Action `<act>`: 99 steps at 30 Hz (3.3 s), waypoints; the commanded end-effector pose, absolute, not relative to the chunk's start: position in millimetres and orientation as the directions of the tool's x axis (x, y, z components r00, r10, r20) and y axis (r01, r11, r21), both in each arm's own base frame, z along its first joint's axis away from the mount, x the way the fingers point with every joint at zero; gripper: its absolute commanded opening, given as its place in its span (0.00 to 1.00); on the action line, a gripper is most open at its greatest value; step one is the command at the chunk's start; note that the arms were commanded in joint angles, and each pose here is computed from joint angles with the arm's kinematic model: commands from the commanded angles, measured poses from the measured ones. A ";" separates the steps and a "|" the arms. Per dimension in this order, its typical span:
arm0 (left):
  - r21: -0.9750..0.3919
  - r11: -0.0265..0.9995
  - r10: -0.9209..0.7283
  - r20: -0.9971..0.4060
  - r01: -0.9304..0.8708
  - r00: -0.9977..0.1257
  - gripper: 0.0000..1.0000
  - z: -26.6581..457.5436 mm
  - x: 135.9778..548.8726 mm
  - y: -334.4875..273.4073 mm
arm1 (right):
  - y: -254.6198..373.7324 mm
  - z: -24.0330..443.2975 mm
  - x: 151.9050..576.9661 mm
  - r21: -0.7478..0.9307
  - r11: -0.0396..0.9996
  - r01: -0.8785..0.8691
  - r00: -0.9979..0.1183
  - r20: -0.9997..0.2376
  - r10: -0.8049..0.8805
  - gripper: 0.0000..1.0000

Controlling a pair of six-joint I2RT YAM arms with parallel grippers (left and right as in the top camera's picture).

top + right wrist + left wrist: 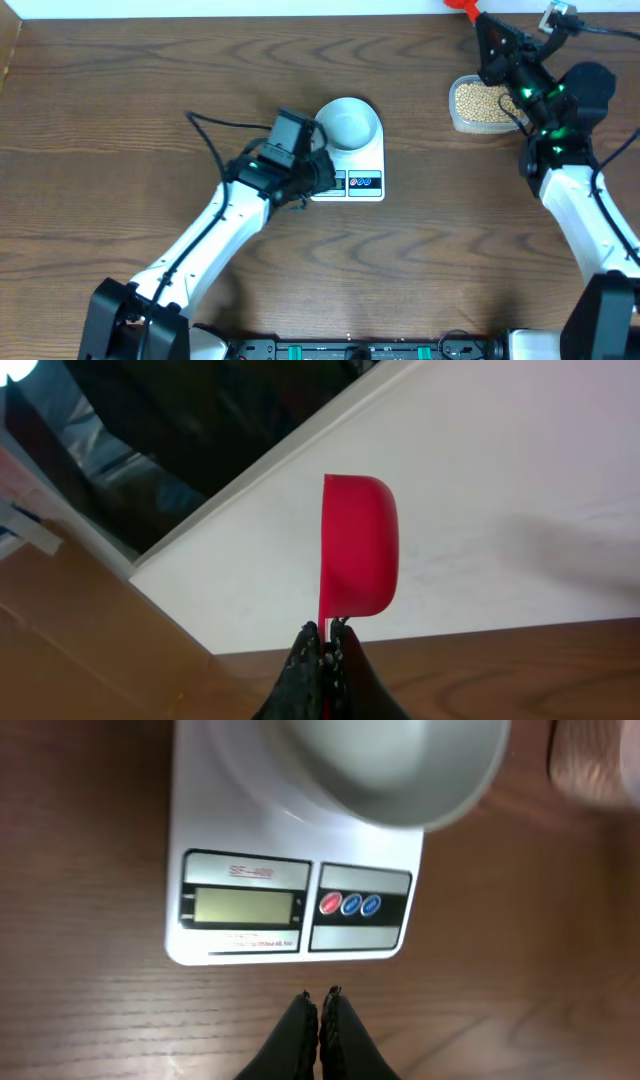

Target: Scoop item into bowl and weigh 50g on scale

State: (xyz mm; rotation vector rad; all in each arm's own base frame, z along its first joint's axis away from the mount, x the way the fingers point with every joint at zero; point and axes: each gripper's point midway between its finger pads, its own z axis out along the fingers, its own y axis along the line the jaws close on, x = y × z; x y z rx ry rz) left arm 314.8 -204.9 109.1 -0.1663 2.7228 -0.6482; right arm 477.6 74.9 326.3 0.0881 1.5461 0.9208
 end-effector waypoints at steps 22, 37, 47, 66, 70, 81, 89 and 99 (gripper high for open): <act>-0.181 0.910 0.248 -0.484 0.374 -0.839 0.07 60.5 333.2 -247.1 | 96.2 341.1 483.3 0.546 0.678 -0.491 -0.201 -0.829 0.522 0.01; -0.041 0.876 0.394 -0.516 0.481 -0.761 0.07 38.7 340.0 -257.6 | 96.2 336.1 483.9 0.538 0.690 -0.484 -0.209 -0.837 0.506 0.01; -0.034 0.874 0.397 -0.526 0.485 -0.752 0.08 35.3 344.1 -259.6 | 96.2 332.3 484.3 0.546 0.690 -0.475 -0.223 -0.833 0.506 0.01; -0.032 0.874 0.399 -0.521 0.484 -0.755 0.07 27.7 346.4 -259.8 | 96.2 331.8 484.4 0.547 0.691 -0.473 -0.225 -0.833 0.506 0.01; -0.031 0.876 0.398 -0.518 0.481 -0.757 0.07 26.0 347.0 -258.5 | 96.2 331.9 484.4 0.547 0.691 -0.474 -0.224 -0.833 0.506 0.01; -0.023 0.876 0.415 -0.474 0.481 -0.777 0.07 7.5 342.2 -254.7 | 100.4 331.9 483.6 0.547 0.686 -0.480 -0.229 -0.833 0.504 0.01; -0.019 0.875 0.420 -0.464 0.483 -0.780 0.07 7.2 340.1 -253.0 | 109.6 331.9 481.6 0.537 0.683 -0.495 -0.233 -0.839 0.492 0.01; -0.042 0.873 0.374 -0.584 0.486 -0.720 0.07 85.3 343.3 -255.5 | 103.8 326.9 485.6 0.535 0.709 -0.459 -0.225 -0.842 0.490 0.01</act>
